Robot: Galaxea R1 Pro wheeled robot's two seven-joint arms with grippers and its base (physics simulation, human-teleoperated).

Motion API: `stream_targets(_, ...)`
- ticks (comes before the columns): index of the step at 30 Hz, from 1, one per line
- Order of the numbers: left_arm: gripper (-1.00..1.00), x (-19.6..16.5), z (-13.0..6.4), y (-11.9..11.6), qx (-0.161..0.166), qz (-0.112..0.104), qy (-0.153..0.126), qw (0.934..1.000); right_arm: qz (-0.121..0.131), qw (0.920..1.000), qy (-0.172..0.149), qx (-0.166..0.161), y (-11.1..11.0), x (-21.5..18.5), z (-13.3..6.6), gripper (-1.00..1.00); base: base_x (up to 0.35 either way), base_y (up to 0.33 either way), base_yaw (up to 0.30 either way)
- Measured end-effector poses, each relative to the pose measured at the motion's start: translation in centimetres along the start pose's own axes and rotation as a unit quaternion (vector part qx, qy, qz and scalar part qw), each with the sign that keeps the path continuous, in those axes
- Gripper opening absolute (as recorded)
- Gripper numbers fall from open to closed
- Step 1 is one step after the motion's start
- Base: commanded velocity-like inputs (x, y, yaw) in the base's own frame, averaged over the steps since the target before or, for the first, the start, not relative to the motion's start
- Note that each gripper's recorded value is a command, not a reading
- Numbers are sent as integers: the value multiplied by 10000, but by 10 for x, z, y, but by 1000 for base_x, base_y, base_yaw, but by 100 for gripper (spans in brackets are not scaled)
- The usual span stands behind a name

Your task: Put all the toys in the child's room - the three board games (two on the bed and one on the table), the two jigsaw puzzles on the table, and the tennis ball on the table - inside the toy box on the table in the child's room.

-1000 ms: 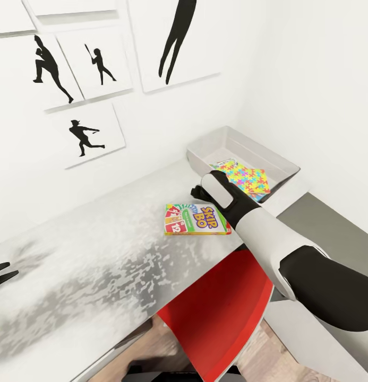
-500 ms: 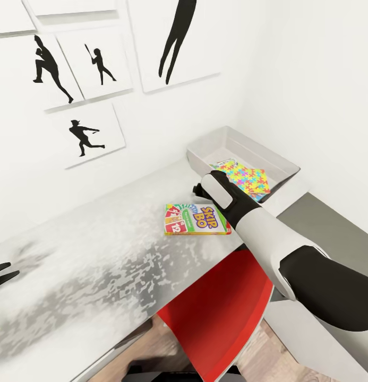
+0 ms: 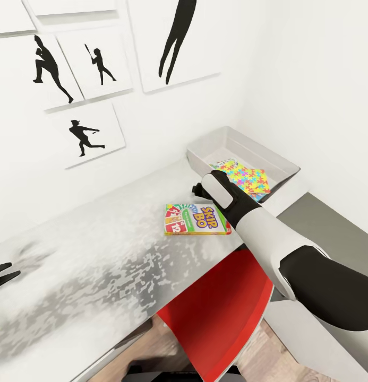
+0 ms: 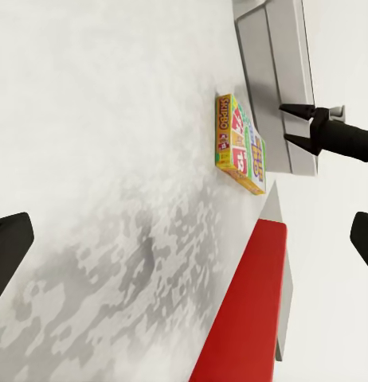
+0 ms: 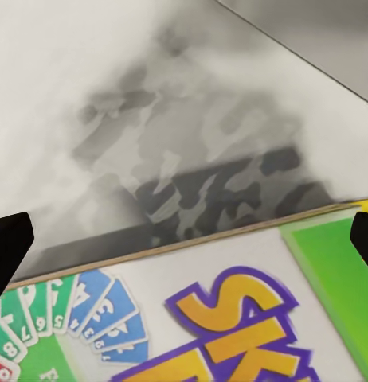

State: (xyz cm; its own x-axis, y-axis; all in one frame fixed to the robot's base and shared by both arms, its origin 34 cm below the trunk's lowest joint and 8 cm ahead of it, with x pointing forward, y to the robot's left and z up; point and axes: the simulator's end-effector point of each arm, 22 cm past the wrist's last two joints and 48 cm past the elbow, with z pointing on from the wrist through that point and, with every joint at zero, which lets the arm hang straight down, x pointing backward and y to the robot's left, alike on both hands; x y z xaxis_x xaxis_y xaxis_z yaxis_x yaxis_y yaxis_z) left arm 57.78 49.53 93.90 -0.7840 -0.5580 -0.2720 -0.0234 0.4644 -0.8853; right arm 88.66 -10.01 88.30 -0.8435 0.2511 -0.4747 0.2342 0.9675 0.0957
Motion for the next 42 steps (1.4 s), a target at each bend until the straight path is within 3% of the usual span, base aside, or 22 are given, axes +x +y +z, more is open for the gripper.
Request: stream_targets(42,100,0,0,0,1,-1,0,10000,17,10000,-30,-28,1,-2,0,100,0,0,0)
